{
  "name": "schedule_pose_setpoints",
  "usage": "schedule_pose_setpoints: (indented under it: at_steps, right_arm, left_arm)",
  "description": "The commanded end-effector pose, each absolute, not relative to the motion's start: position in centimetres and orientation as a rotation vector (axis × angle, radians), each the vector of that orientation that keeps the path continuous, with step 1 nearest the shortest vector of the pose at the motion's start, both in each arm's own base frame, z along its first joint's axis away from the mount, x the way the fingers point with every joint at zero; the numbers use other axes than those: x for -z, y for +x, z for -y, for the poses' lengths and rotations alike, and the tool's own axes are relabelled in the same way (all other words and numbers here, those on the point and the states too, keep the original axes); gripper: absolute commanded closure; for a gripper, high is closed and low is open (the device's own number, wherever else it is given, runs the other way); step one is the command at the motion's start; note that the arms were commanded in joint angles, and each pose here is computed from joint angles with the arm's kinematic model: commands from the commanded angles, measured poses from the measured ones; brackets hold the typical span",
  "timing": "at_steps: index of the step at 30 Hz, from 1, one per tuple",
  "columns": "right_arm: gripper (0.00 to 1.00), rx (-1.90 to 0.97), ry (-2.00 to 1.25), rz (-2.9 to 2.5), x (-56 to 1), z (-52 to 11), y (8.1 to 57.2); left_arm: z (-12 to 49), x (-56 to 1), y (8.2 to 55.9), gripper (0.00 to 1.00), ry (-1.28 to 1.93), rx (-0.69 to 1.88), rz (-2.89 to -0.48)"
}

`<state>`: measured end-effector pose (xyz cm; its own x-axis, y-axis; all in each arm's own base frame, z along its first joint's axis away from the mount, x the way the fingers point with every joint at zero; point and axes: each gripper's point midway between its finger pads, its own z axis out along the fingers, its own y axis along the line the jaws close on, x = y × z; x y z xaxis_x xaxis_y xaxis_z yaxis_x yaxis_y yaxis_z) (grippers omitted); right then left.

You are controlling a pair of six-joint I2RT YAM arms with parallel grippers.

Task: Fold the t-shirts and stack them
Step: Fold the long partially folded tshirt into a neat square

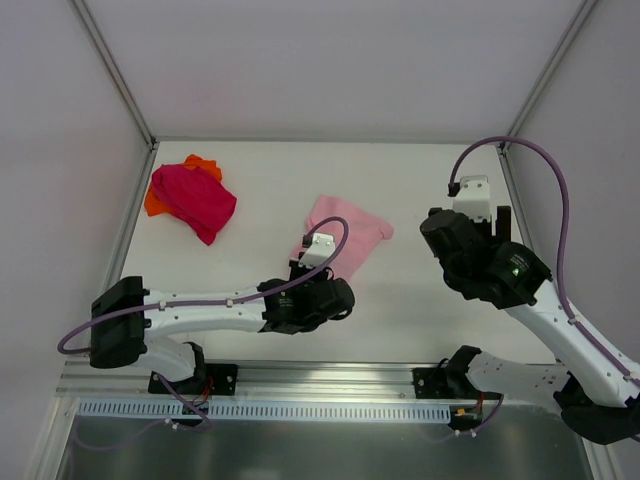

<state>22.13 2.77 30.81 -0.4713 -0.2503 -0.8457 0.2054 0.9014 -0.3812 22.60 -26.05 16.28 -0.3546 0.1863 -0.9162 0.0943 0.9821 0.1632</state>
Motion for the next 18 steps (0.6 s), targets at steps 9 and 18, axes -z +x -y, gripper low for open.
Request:
schedule_pose_setpoints:
  at_steps: [9, 18]
  right_arm:
    - [0.15, 0.507, -0.034, -1.982, -30.8, -4.1, 23.3]
    - [0.15, 0.473, -0.050, -1.992, -30.5, -4.3, 23.1]
  left_arm:
    - [22.2, -17.1, 19.9, 1.00, 0.071, -0.236, -1.925]
    - [27.0, -16.2, 24.5, 1.00, 0.102, -0.079, -1.900]
